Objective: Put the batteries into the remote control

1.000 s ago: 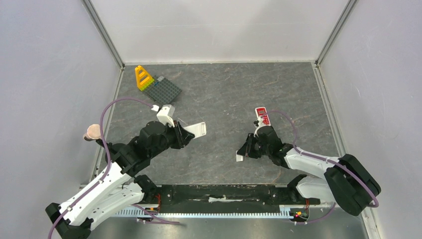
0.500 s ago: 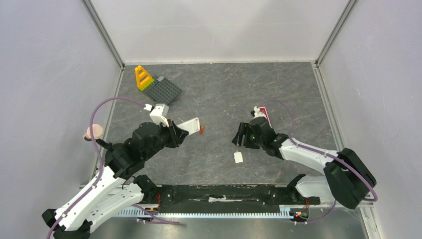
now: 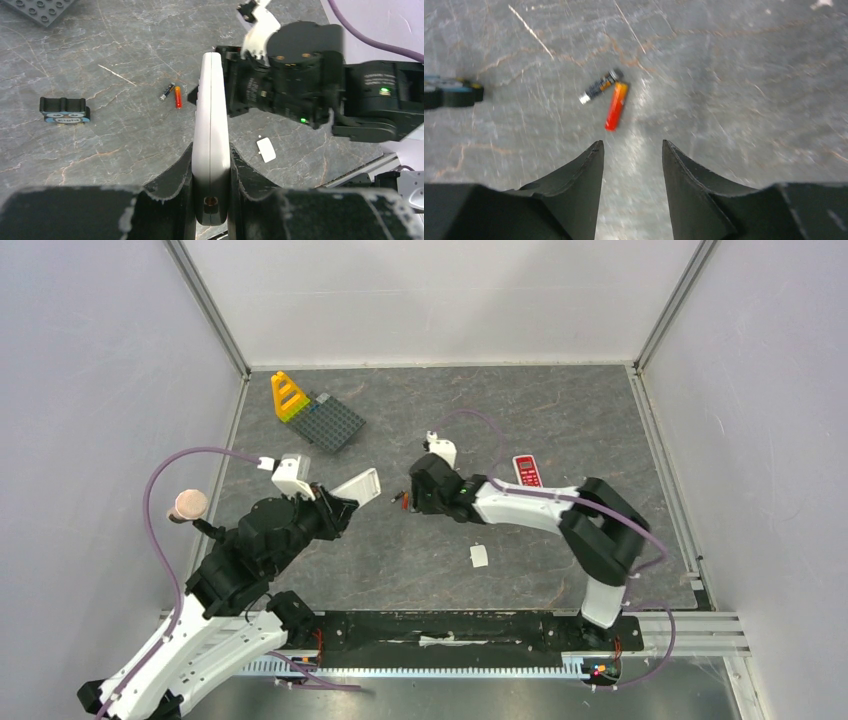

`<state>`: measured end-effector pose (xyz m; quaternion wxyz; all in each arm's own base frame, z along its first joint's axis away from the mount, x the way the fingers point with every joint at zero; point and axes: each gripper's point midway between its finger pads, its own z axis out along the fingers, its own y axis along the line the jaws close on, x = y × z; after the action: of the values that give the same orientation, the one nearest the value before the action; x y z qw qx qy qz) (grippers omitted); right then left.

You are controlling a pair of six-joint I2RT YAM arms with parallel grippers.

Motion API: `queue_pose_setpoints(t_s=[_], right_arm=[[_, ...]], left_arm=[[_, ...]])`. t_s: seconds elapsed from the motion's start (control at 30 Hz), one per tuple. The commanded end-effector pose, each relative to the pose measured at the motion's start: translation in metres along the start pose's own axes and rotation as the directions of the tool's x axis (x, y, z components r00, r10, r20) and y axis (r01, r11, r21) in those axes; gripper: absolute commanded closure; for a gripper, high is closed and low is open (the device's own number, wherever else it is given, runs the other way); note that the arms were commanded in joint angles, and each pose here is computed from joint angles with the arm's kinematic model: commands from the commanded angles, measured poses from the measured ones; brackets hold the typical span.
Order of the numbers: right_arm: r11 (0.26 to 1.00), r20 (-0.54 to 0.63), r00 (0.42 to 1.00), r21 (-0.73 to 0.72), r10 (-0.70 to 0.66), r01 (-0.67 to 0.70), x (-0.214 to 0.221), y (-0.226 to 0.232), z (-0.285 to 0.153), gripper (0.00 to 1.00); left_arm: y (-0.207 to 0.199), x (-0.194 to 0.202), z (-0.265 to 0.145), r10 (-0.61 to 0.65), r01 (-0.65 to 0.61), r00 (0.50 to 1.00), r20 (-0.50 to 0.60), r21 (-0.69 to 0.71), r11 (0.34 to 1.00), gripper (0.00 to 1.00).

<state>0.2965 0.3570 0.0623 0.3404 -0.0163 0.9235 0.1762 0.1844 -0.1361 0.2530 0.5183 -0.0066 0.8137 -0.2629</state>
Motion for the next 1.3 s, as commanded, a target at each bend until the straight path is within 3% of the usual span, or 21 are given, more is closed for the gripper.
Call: queue_pose_setpoints(t_s=[0.0,0.13,0.37,0.57,0.7,0.83,0.93,1.07,1.17,1.27], right_arm=[[0.989,0.081,0.996,0.149,-0.029,0.016,-0.016,0.007,0.019,0.5],[0.977,0.083,0.995,0.21,-0.046,0.027,-0.014,0.01,0.034,0.5],[0.958,0.026,0.997,0.28,-0.079,0.069,-0.003,0.005,0.051,0.61],[0.941,0.007,0.994,0.324,-0.106,0.098,0.004,-0.005,0.058,0.65],[0.94,-0.019,0.993,0.318,-0.12,0.12,0.01,-0.005,0.061,0.78],[0.946,-0.044,0.99,0.293,-0.133,0.14,0.013,-0.003,0.055,1.0],[0.952,-0.03,0.99,0.27,-0.138,0.141,0.007,-0.004,0.042,1.0],[0.981,0.021,0.992,0.147,-0.127,0.123,-0.009,0.005,0.012,1.0],[0.991,0.076,0.991,-0.06,-0.113,0.117,-0.022,0.018,-0.019,1.0],[0.952,0.126,0.99,-0.289,-0.061,0.095,-0.041,0.032,-0.054,1.0]], left_arm=[[0.003,-0.019,-0.014,-0.016,0.017,0.997,0.069,-0.012,1.0,0.98],[0.003,-0.019,-0.018,-0.032,0.032,0.996,0.08,-0.003,0.999,0.98],[0.001,-0.03,-0.024,-0.02,0.019,0.994,0.107,0.003,1.0,0.98],[0.001,-0.03,-0.024,-0.017,0.017,0.994,0.108,0.004,1.0,0.98],[0.002,-0.029,-0.027,-0.018,0.018,0.994,0.105,0.003,1.0,0.98],[0.002,-0.029,-0.029,-0.024,0.023,0.994,0.107,0.009,1.0,0.98],[0.001,-0.027,-0.029,-0.023,0.021,0.995,0.1,0.018,1.0,0.98],[0.0,-0.023,-0.027,-0.023,0.021,0.996,0.088,0.026,0.999,0.98],[0.0,-0.022,-0.027,-0.028,0.025,0.996,0.088,0.029,0.999,0.98],[-0.004,-0.023,-0.025,-0.033,0.029,0.995,0.093,0.048,0.998,0.98]])
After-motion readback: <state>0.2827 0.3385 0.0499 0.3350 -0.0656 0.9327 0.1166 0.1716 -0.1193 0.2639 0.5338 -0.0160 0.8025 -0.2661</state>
